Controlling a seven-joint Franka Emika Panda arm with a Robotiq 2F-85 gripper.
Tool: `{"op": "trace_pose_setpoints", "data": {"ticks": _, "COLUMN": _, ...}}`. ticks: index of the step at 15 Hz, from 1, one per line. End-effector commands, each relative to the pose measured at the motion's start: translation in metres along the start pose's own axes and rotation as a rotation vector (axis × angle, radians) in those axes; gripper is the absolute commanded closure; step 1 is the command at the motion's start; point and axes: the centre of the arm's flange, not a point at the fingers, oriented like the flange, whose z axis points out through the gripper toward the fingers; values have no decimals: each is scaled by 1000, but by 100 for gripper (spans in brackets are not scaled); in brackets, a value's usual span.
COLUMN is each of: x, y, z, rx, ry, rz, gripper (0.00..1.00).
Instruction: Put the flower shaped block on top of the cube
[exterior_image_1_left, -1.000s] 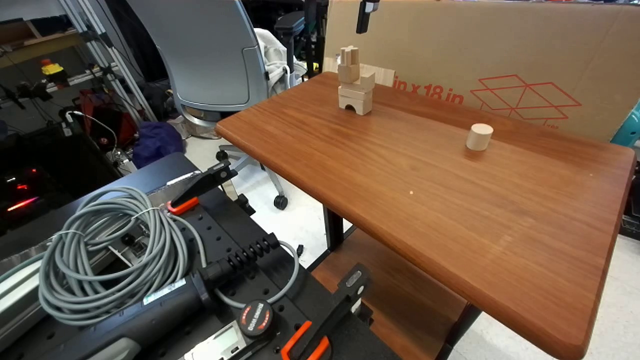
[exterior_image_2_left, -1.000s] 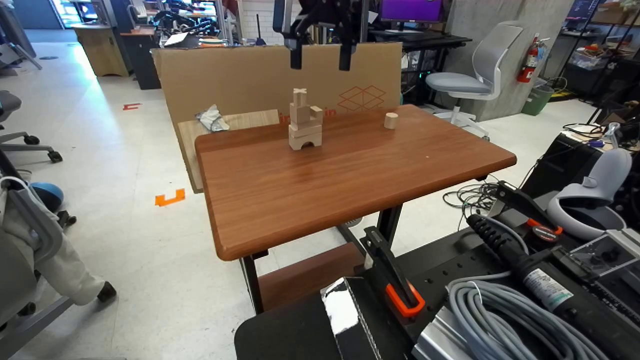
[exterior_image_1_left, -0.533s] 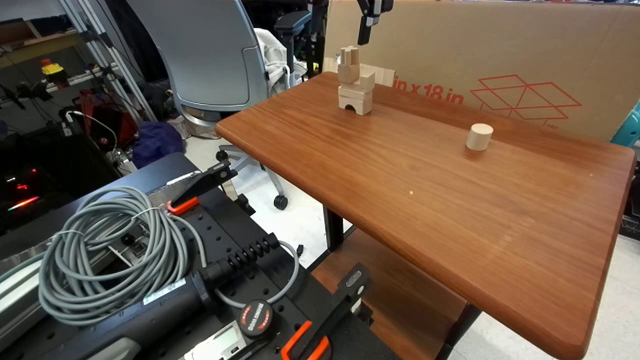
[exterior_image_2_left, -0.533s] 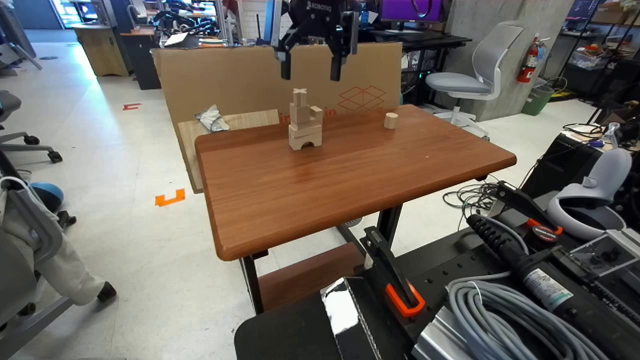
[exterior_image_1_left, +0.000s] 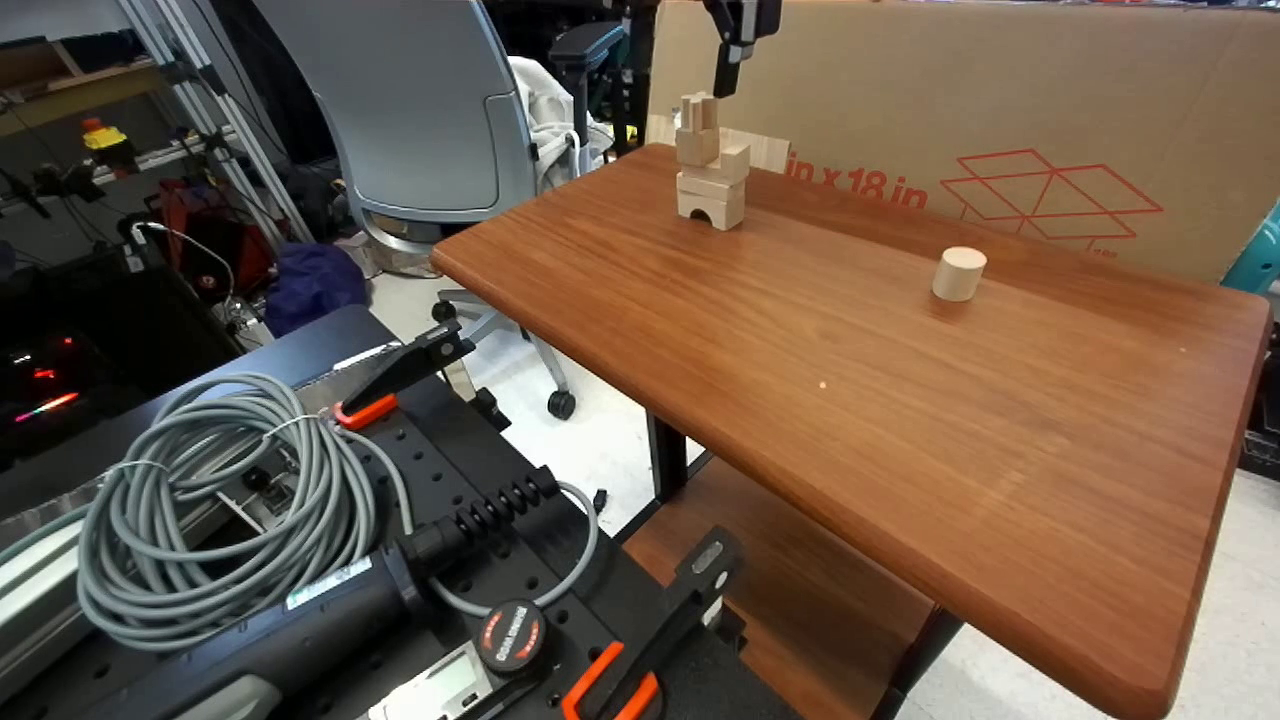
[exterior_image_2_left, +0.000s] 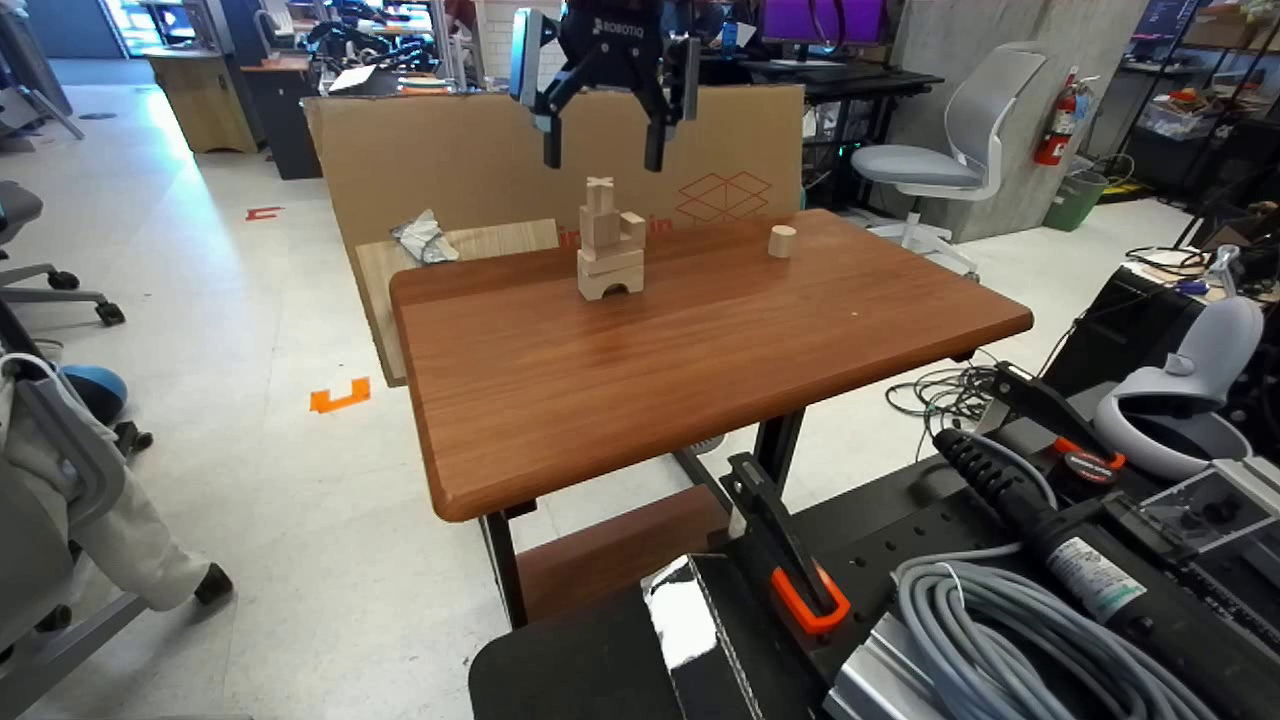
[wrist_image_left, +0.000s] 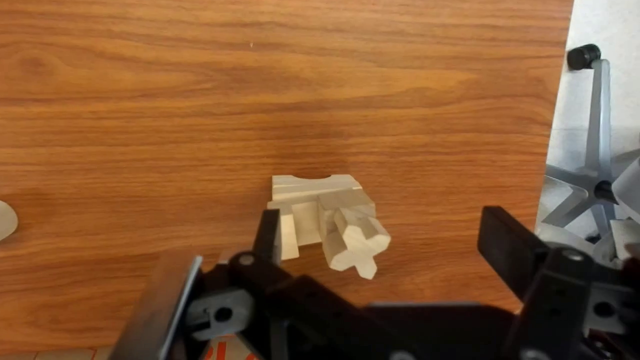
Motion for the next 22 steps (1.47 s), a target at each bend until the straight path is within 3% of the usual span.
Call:
{"op": "trace_pose_setpoints", "data": {"ticks": 1, "x": 14, "y": -9, "z": 5, "rx": -4, "ry": 27, "rz": 24, "gripper": 26}}
{"op": "trace_pose_setpoints", "data": {"ticks": 10, "x": 19, "y": -18, "z": 6, "rx": -30, "ry": 79, "rz": 32, "gripper": 95}}
{"op": "trace_pose_setpoints", "data": {"ticks": 18, "x": -10, "y": -8, "z": -27, "rx": -38, "ry": 127, "rz": 6, "gripper": 93}}
{"op": "trace_pose_setpoints", "data": {"ticks": 22, "x": -25, "y": 36, "z": -56, "rx": -64, "ry": 136, "rz": 25, "gripper": 93}}
